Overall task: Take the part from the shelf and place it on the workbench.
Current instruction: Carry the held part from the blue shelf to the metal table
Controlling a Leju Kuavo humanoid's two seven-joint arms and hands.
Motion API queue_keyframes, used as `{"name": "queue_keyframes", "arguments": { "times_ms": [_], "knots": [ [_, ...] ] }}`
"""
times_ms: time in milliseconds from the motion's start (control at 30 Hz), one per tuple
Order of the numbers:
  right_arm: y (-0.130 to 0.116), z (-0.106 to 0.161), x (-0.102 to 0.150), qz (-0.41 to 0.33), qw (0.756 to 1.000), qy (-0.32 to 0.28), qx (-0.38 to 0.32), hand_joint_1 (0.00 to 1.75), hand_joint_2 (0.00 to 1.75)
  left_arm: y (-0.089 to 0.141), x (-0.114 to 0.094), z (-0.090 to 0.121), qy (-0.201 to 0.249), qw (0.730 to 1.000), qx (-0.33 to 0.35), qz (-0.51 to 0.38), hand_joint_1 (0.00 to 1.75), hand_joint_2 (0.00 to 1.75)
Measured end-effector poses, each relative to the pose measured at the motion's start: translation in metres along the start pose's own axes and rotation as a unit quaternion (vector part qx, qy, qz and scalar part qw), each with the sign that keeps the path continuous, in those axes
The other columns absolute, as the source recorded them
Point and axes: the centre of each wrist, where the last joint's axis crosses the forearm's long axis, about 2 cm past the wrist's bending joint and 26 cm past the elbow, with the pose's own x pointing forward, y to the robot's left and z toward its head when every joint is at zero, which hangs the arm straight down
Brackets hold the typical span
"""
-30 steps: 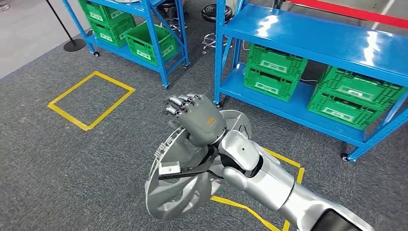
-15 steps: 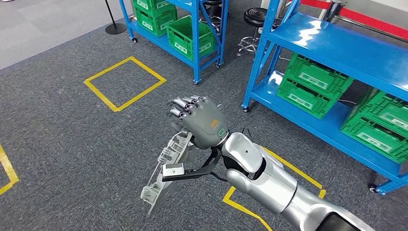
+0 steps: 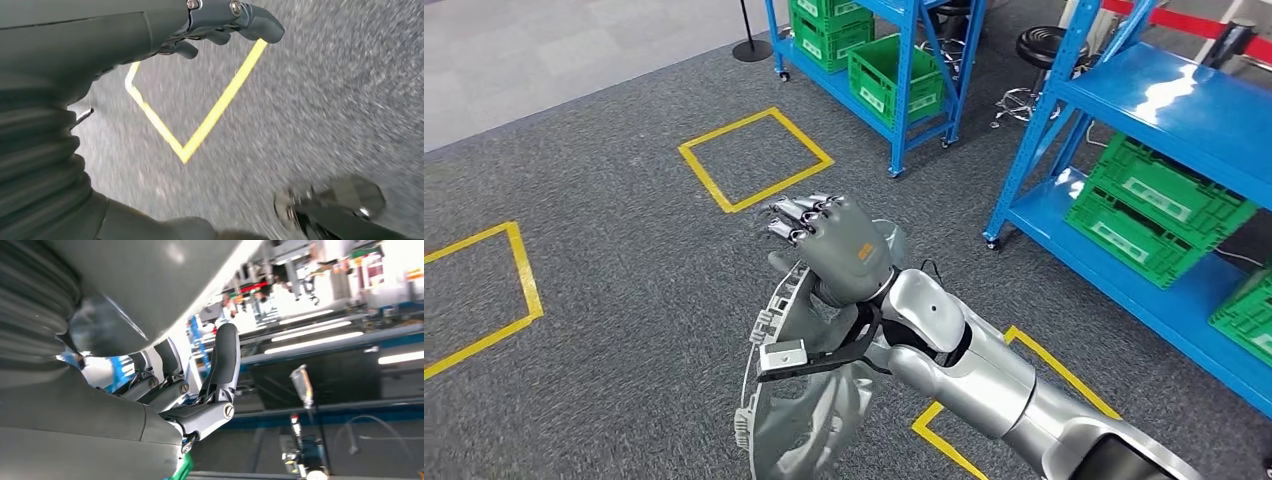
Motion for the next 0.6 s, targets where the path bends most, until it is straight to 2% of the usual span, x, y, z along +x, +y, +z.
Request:
{"name": "queue_keyframes", "arguments": {
  "times_ms": [100, 267, 367, 600],
  "knots": [
    [0.0, 0.002, -0.002, 0.0, 1.0, 0.002, -0.005, 1.75, 1.75, 0.017, -0.005, -0.004, 0.01, 1.0, 0.021, -0.002, 0.0, 1.75],
    [-0.006, -0.001, -0.012, 0.001, 0.999, 0.016, -0.029, 1.75, 1.75, 0.037, -0.021, -0.007, 0.054, 0.997, 0.037, 0.032, 0.0, 1.75],
    [-0.009, 0.008, -0.017, 0.005, 0.999, 0.032, -0.041, 1.75, 1.75, 0.033, -0.027, -0.005, 0.061, 0.997, 0.022, 0.035, 0.0, 1.75],
    [-0.014, 0.026, -0.024, 0.004, 0.997, 0.058, -0.042, 1.75, 1.75, 0.015, -0.022, -0.001, 0.054, 0.997, -0.002, 0.048, 0.0, 1.75]
  ]
}}
